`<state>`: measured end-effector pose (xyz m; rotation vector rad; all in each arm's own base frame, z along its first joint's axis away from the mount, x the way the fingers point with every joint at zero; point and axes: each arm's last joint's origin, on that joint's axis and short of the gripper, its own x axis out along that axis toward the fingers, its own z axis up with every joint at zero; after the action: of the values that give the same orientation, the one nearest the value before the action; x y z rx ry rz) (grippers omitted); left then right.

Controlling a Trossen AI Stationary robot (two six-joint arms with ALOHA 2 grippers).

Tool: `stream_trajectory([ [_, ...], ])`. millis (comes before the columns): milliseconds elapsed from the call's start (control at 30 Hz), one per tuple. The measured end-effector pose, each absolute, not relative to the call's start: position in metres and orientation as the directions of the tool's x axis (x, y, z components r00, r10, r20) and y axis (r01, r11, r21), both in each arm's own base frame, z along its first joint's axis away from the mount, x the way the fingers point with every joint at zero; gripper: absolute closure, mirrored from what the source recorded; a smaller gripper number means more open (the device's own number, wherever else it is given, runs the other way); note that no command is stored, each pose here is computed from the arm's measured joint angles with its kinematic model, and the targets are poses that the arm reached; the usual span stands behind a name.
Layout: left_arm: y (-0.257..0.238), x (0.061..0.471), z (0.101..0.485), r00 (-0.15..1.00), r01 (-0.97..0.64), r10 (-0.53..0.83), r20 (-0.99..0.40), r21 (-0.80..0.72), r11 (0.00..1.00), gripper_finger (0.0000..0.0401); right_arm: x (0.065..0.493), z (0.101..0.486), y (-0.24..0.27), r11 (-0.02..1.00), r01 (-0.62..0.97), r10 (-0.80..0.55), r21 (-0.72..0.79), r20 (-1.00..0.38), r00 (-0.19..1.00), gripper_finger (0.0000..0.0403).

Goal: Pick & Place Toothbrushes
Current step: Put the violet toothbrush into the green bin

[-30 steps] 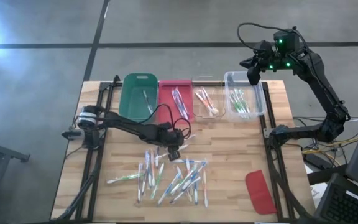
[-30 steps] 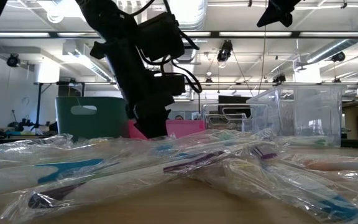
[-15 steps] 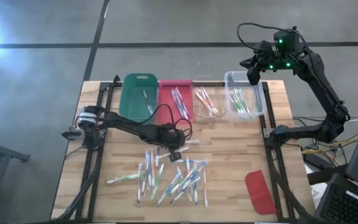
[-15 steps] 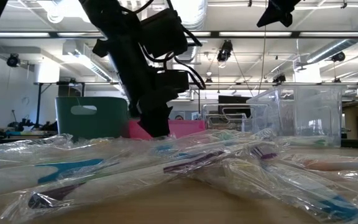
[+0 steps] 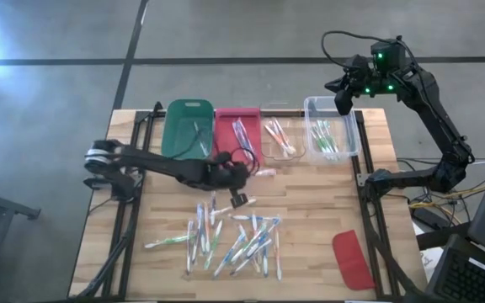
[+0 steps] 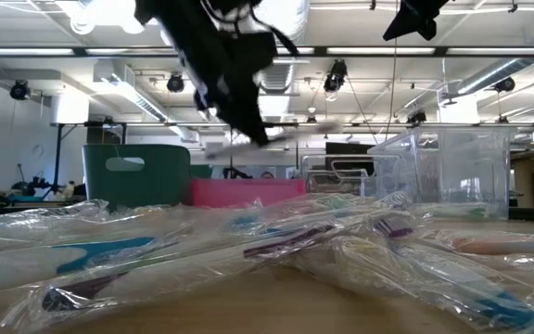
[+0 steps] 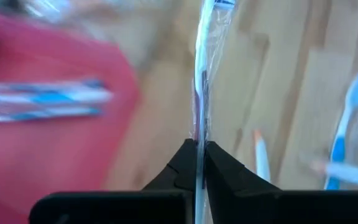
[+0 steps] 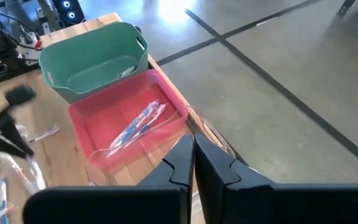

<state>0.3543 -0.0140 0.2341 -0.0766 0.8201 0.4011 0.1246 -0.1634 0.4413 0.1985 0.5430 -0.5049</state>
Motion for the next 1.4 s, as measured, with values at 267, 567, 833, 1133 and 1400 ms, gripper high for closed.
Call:
stream_trajectory([
  [267,-0.004,0.315,0.306,0.701,-0.467,0.476,-0.531,0.161,0.869,0.0384,0.125,0.441,-0.163,0.859,0.509,-0.406,0.048,-0.539,0.738,0.0394],
  [567,0.019,0.268,0.360,0.693,-0.581,0.628,-0.354,0.242,0.777,0.0384,0.124,0.441,-0.163,0.860,0.509,-0.407,0.048,-0.539,0.738,0.0394],
  [833,0.047,0.241,0.380,0.623,-0.677,0.727,-0.289,0.267,0.686,0.0383,0.124,0.441,-0.163,0.860,0.509,-0.407,0.048,-0.539,0.738,0.0394],
  [1133,0.079,0.231,0.378,0.503,-0.782,0.809,-0.303,0.238,0.575,0.0382,0.124,0.441,-0.163,0.859,0.509,-0.407,0.048,-0.539,0.738,0.0394],
  [1400,0.102,0.218,0.371,0.357,-0.816,0.866,-0.349,0.335,0.471,0.0382,0.124,0.441,-0.163,0.860,0.509,-0.406,0.049,-0.539,0.738,0.0394],
])
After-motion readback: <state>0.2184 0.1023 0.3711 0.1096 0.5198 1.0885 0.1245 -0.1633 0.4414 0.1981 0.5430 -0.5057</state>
